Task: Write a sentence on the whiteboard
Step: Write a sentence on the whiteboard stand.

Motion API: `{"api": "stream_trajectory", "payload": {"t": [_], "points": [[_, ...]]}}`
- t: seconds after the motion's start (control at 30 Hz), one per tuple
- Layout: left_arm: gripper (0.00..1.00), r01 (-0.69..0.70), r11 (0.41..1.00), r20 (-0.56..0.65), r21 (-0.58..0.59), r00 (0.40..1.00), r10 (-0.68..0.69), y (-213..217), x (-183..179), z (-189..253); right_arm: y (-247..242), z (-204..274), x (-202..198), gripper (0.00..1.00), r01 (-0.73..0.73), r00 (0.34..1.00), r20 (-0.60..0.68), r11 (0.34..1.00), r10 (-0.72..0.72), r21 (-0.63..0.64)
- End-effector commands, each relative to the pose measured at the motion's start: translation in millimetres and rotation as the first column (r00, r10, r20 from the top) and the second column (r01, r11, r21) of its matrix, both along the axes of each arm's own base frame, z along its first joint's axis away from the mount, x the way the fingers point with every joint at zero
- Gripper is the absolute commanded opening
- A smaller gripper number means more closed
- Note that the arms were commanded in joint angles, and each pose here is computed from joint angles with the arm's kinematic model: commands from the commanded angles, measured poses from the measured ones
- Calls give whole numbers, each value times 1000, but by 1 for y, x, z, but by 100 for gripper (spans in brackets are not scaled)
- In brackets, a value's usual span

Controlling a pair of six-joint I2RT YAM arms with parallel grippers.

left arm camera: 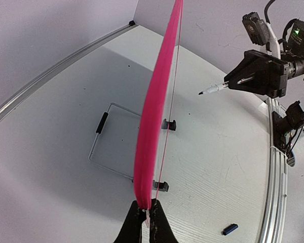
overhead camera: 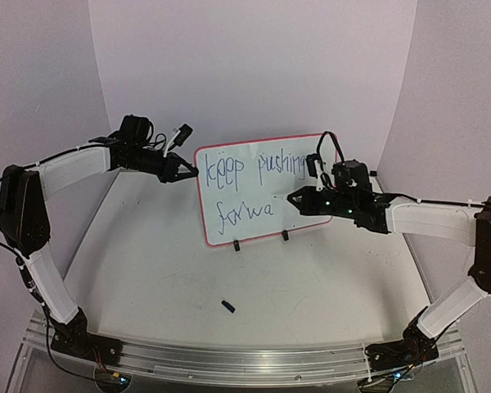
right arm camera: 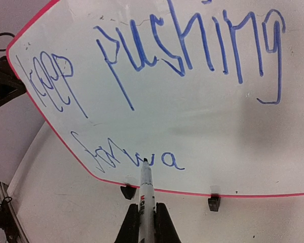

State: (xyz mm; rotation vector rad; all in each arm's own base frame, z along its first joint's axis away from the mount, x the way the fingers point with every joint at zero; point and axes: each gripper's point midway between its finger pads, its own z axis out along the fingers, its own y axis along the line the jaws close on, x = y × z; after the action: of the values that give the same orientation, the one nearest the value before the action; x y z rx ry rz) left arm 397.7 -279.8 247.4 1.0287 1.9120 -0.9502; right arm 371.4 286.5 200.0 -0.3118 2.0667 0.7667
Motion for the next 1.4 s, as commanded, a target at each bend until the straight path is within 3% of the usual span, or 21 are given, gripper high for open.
{"api": "stream_trajectory", "payload": {"t": [0.0,1.03,1.37], "points": [[0,16,999,-50,43,999,-14,-2,-11,-11,-1,0,-10,0,-89,996,1,996,89,17],[0,18,999,-71,52,997,-14,-4,-9,-21,8,-26,45,0,-22,999,-27,1000,22,9],[0,18,999,-71,52,997,-14,-3,-9,-21,-10,-27,51,0,89,996,-23,996,-89,-11]]}}
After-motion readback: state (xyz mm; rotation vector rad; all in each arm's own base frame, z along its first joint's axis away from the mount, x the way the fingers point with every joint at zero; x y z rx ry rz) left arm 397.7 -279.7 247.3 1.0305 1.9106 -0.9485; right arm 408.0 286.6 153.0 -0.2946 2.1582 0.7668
